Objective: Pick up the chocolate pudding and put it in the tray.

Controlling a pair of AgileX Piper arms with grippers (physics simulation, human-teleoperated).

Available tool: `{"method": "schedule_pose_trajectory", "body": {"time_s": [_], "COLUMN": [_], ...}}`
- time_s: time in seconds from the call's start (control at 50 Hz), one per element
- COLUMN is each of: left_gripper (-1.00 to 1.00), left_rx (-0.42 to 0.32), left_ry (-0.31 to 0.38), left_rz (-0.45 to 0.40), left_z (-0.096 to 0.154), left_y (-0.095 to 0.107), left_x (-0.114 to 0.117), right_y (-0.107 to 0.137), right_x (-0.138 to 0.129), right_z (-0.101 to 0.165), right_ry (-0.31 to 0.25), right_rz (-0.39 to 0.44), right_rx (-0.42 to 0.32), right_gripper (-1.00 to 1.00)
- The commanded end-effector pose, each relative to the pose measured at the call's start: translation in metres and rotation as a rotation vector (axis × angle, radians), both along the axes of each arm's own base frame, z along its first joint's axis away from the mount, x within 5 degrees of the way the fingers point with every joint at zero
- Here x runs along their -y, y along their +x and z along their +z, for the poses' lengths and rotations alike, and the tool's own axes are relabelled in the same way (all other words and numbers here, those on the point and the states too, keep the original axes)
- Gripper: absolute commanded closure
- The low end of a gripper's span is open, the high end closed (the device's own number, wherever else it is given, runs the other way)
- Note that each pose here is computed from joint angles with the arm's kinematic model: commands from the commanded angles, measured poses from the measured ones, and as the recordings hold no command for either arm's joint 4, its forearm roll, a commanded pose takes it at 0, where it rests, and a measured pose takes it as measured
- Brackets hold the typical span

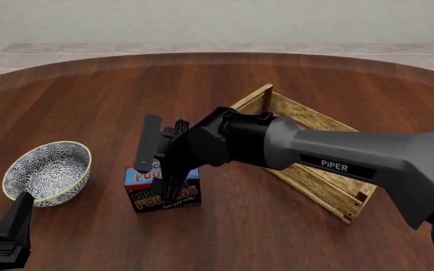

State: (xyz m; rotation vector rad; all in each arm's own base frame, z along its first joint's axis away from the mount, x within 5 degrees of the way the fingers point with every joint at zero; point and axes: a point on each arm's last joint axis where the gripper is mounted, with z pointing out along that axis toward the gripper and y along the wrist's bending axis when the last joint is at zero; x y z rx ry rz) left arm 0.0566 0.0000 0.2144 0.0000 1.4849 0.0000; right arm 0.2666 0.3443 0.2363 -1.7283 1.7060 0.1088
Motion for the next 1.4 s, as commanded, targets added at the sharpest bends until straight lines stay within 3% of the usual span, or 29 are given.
{"method": "schedule_pose_trajectory", "body": {"time_s": [0.02,1.4], "left_gripper": [-1.00,-1.00], "left_rx": [0.000,0.000], "left_ry": [0.000,0.000], "left_rz": [0.000,0.000], "left_z": [0.000,0.000], "left_y": [0.000,0.000], "left_x": [0.000,0.000], "right_y": [0.003,0.015], "right_x": [0.003,0.008], "right_z": [-0.007,-0.028], "right_ry": [-0.008,-0.017], "right_rz": [-0.013,-0.066], "right_rx": [-0.010,-0.044], "right_gripper": [-1.00,-1.00]}}
